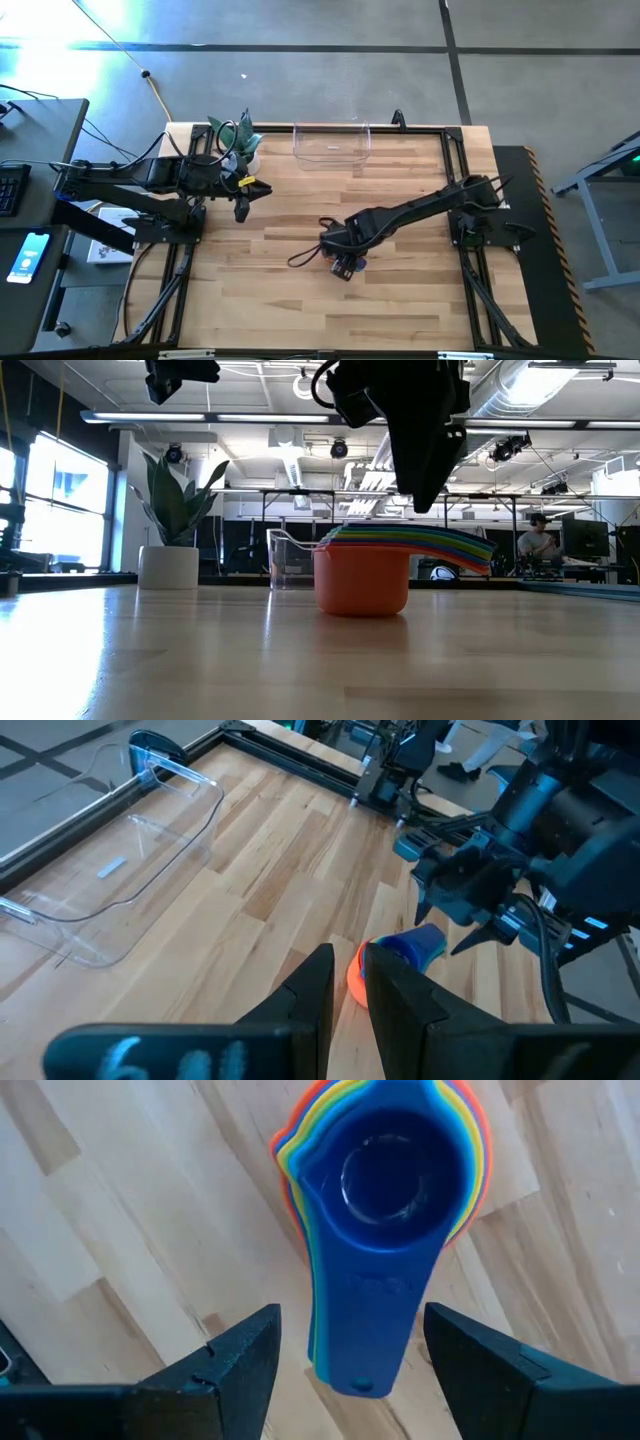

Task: Nest measuring cups in basket
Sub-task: Put the stack of measuring cups into the transparent bin

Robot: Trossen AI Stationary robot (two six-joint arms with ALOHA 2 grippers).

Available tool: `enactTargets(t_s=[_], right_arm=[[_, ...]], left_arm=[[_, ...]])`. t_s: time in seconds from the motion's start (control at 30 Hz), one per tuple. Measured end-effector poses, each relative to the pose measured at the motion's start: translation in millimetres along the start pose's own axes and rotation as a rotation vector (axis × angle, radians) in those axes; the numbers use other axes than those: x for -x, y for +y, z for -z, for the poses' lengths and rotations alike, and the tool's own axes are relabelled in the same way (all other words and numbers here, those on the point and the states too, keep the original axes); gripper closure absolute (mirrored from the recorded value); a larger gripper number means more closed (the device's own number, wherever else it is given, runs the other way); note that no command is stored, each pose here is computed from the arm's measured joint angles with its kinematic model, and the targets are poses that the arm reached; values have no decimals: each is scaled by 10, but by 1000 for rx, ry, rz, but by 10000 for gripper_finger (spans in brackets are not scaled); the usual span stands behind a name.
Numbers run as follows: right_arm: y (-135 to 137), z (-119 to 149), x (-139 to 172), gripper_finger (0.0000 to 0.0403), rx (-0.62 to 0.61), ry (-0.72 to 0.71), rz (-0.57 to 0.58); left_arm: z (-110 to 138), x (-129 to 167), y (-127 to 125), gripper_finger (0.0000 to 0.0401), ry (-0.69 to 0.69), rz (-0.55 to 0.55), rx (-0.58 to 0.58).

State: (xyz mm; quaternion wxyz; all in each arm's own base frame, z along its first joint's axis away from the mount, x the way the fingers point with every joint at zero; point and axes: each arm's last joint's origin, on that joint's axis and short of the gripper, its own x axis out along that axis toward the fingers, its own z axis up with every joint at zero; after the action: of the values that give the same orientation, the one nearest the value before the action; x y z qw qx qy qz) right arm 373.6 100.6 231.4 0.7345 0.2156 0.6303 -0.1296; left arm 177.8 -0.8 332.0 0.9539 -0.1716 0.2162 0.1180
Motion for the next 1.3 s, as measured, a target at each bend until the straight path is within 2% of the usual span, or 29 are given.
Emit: enactTargets(t_s=[0.43,0.6,1.3], right_arm=[[0,-1,-73,166,3,-2,43],[19,-10,-182,166,10,33,37],[41,-23,-276,166,-8,41,39]], left_arm=[[4,0,1,353,4,-1,-1],[4,0,1,353,4,-1,4],[5,0,2,353,5,-2,-3]])
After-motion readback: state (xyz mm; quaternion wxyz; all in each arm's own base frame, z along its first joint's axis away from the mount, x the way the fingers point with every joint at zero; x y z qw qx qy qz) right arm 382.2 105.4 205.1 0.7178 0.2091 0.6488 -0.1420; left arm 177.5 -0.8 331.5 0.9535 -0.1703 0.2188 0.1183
